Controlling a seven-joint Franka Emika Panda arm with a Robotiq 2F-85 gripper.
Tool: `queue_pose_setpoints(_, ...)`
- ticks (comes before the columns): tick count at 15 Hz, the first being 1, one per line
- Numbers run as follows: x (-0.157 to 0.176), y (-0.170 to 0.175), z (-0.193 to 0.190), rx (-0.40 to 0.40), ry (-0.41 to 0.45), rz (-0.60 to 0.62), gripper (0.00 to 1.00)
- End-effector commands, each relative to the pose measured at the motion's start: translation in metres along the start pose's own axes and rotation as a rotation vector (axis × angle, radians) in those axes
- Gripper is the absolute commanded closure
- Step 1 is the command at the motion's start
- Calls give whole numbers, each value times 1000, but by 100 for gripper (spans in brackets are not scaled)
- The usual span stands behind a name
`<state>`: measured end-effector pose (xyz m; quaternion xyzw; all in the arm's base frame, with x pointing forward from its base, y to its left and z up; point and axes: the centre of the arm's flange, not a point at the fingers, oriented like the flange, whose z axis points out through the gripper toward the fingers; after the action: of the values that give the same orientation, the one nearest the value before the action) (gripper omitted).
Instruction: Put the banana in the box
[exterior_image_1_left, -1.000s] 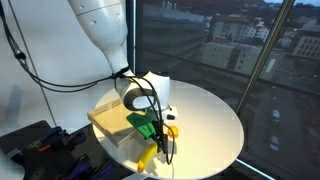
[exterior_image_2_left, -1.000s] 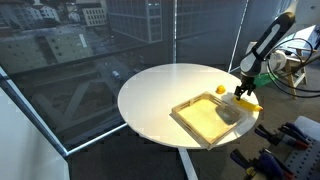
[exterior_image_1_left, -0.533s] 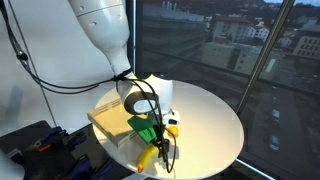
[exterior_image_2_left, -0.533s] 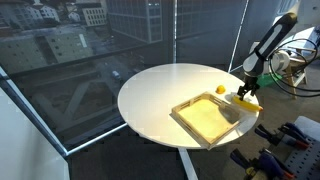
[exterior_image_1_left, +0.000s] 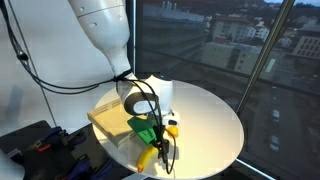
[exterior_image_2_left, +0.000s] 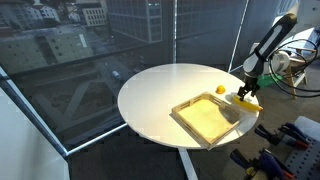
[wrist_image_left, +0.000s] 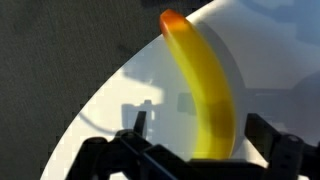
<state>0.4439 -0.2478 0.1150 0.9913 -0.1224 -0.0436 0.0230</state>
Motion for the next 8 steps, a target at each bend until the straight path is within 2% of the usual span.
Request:
queue_pose_setpoints(1,3,-1,-1,5,4,3,0)
queue_pose_setpoints(8,2,-6,6,5,-6,-4,0)
